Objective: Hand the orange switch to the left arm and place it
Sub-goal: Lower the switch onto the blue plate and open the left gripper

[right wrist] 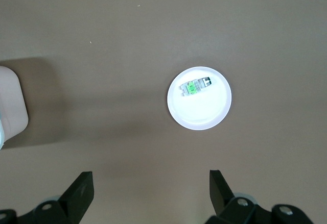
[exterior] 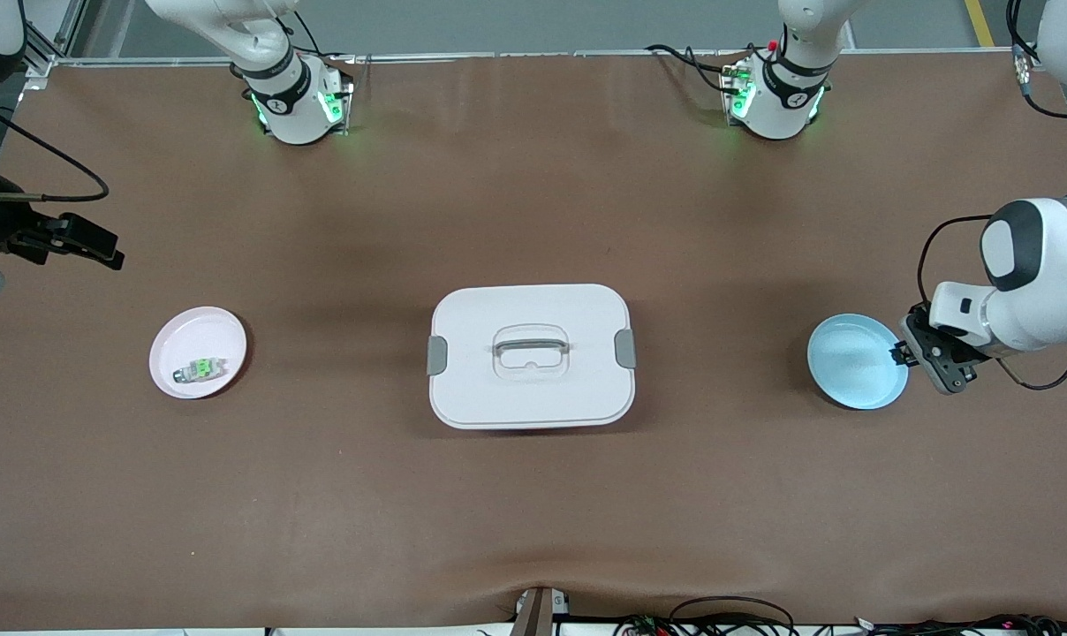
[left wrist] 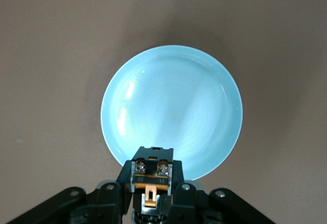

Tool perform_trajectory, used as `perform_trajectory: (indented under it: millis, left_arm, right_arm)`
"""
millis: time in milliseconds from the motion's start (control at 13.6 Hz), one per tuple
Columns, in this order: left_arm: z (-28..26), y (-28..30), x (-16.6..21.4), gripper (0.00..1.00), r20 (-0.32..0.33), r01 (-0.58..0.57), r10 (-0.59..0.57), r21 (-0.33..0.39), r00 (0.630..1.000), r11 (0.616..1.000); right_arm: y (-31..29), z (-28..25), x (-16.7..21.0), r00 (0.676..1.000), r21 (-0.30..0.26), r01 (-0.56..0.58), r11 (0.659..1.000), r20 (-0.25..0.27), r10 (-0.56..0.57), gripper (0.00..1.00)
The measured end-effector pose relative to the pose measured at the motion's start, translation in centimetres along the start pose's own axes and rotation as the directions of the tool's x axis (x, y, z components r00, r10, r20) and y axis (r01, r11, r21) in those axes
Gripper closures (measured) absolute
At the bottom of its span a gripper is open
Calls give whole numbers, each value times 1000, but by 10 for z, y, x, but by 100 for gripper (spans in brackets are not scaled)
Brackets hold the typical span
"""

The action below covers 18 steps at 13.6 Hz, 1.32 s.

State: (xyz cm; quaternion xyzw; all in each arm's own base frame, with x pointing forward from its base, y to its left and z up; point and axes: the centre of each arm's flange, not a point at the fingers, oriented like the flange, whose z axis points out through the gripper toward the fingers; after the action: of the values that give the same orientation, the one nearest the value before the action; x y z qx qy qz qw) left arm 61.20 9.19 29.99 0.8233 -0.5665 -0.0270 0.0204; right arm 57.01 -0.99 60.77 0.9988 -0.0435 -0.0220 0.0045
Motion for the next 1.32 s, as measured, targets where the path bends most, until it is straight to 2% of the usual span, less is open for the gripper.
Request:
perform_trajectory:
  millis: [513, 880, 1026, 1319]
  left_arm:
    - [15, -5, -2, 67, -17, -167, 168, 6, 986, 986]
    - [42, -6, -7, 67, -15, -201, 201, -26, 979, 979]
    - [57, -7, -7, 67, 0, -228, 228, -23, 974, 973]
    - [73, -7, -2, 67, -9, -241, 241, -29, 970, 970]
  right_arm:
    - [31, -4, 1, 999, 6, -48, 999, -8, 49, 0]
    - [25, -7, 1, 999, 13, -33, 999, -14, 34, 0]
    - [22, -8, 1, 1000, 15, -27, 1000, -16, 27, 0]
    - [24, -10, 1, 1000, 16, -6, 1000, -21, 6, 0]
